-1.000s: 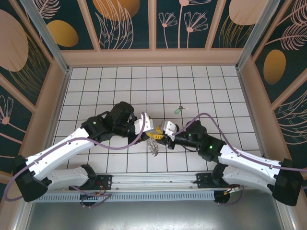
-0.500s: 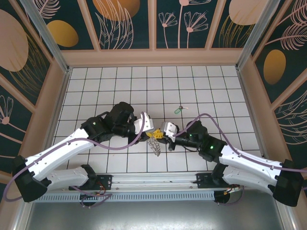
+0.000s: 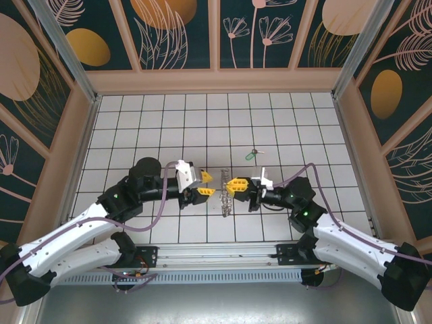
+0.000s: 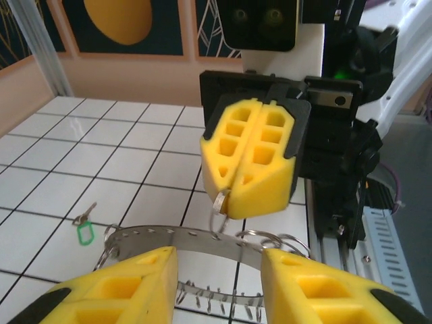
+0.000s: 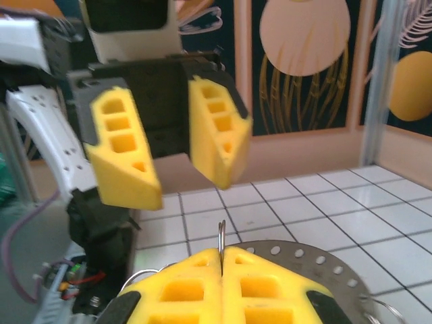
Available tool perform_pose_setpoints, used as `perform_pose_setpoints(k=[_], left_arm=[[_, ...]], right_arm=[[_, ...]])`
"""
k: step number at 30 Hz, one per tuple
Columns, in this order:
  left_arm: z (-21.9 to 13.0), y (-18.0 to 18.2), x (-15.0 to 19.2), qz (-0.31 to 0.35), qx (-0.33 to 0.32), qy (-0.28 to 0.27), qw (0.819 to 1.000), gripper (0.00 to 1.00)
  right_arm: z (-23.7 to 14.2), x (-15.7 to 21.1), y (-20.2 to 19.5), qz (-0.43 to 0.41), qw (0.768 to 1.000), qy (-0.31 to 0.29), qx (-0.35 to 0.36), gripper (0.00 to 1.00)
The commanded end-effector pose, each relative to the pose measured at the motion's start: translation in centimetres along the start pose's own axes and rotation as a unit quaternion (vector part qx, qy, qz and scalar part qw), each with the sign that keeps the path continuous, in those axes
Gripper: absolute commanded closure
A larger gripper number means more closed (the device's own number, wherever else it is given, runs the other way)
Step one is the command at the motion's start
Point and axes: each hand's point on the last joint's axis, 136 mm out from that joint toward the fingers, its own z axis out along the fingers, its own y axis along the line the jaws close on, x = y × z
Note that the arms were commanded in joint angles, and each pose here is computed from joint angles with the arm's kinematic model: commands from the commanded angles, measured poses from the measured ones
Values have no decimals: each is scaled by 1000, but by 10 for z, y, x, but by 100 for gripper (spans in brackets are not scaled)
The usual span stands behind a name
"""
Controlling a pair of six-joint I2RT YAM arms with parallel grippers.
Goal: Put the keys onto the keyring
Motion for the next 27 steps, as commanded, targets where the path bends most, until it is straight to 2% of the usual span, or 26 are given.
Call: perform_pose_setpoints(k=[1,5,11,27], left_arm=[[3,-7,-22,-1,28,-54,998,63],[7,-10,-29,-3,43,-73,996,62],[14,-11,-30,-4,57,-70,996,62],[21,-23,-32,-7,95,-72,993,72]], right_arm=[[-8,-39,21,-12,995,-89,-49,100],[-11,-42,25,-10,993,-103,-59,100],[-14,-42,26,-10,991,-118,-60,100],[-14,-42,21,-11,989,-138,-48,100]])
